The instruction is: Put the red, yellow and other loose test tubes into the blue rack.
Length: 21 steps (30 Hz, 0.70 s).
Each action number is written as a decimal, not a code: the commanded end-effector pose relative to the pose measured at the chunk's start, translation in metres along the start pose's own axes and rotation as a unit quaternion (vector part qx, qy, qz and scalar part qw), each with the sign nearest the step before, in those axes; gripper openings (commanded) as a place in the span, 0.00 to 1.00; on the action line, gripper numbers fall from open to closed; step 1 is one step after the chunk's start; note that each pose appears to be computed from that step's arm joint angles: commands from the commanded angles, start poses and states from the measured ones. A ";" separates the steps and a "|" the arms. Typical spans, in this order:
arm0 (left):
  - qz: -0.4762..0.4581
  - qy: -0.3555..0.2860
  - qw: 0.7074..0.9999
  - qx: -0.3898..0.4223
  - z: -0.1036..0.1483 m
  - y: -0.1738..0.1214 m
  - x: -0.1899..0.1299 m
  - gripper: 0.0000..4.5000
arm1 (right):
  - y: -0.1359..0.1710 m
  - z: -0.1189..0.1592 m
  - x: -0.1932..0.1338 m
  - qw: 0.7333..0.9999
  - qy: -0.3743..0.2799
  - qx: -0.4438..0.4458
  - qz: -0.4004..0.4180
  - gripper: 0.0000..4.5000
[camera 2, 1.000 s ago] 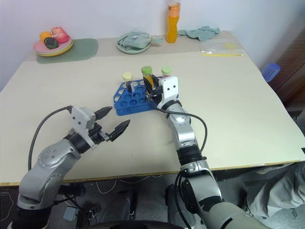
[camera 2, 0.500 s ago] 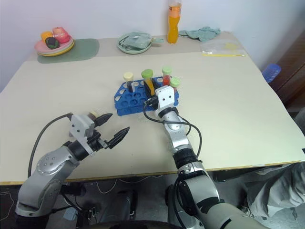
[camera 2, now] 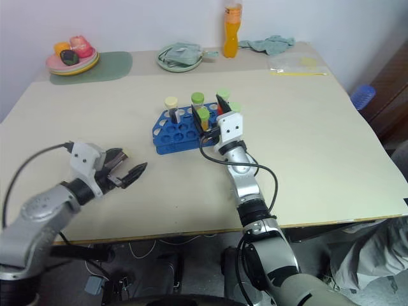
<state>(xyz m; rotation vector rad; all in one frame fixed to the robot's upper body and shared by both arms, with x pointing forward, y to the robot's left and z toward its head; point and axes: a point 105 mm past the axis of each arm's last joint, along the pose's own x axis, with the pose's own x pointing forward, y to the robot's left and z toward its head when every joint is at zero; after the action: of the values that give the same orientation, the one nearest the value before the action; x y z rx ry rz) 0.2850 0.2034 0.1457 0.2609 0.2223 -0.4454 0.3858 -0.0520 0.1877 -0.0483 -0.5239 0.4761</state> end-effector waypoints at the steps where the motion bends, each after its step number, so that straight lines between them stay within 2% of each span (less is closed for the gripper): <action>1: 0.019 0.049 0.999 0.011 0.022 0.032 -0.008 1.00 | 0.007 0.032 0.003 0.998 -0.035 0.020 0.048 0.89; 3: 0.009 0.105 0.994 -0.006 0.030 0.050 -0.008 1.00 | 0.020 0.046 0.002 0.993 -0.034 0.036 0.109 0.89; 6: -0.013 0.213 0.977 -0.028 0.023 0.058 -0.009 1.00 | 0.040 0.054 -0.007 0.979 -0.010 0.039 0.201 0.89; 10: -0.036 0.279 0.958 -0.048 0.025 0.063 0.002 1.00 | 0.059 0.053 -0.036 0.945 0.050 0.031 0.321 0.89; 15: -0.040 0.344 0.938 -0.013 0.014 0.069 0.017 1.00 | 0.066 0.048 -0.054 0.927 0.087 0.030 0.364 0.89; 21: -0.050 0.398 0.916 -0.008 -0.009 0.070 0.024 1.00 | 0.070 0.045 -0.060 0.923 0.097 0.023 0.370 0.89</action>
<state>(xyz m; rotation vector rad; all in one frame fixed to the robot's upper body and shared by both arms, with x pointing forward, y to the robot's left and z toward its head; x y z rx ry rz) 0.3326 0.2539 0.1382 0.3869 1.0576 -0.4346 0.2965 -0.0241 0.1765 -0.2410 -0.2291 1.1959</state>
